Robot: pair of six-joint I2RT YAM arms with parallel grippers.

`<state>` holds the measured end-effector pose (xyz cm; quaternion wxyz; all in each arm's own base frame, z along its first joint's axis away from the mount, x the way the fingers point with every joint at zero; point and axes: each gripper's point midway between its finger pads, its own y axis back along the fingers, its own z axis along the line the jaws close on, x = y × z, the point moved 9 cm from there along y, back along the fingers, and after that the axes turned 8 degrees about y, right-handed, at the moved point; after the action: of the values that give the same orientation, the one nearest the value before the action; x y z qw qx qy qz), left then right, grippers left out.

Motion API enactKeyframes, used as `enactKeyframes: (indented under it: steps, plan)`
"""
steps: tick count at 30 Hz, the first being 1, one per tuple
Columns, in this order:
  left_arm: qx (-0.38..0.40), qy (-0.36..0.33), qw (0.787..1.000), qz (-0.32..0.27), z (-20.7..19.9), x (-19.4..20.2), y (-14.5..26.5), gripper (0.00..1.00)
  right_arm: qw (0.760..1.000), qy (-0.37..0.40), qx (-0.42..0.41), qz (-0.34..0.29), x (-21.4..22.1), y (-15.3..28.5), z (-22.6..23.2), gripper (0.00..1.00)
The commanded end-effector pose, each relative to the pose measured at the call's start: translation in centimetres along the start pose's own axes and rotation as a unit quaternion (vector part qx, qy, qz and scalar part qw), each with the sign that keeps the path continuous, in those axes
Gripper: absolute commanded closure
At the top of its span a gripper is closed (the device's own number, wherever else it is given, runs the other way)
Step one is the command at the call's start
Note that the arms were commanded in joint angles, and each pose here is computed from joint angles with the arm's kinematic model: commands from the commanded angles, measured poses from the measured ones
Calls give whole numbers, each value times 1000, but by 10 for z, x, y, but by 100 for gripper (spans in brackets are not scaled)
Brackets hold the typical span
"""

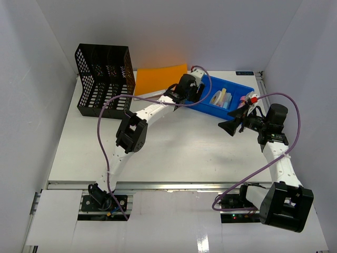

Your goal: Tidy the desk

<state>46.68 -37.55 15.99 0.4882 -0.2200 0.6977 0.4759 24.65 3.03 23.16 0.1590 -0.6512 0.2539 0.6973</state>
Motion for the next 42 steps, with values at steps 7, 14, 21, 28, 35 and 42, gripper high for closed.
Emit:
enactKeyframes:
  steps: [7,14,21,28,35,42]
  plan:
    - [65,45,994,-78,-17,-80,51,7,1000,18,6,-9,-12,2,-5,10]
    - [96,55,989,-100,-23,-104,78,4,1000,18,10,-9,-12,4,-6,10]
    - [60,-32,991,-119,-3,-114,120,6,1000,19,9,-10,-11,5,-7,10]
    - [-34,-172,975,-135,54,-69,147,2,1000,16,10,-8,-9,5,-8,10]
    - [-54,-205,969,-127,118,-10,140,2,1000,14,14,-5,-6,5,-9,10]
    - [-40,-279,948,-145,124,12,116,2,1000,13,12,-5,-6,4,-10,10]
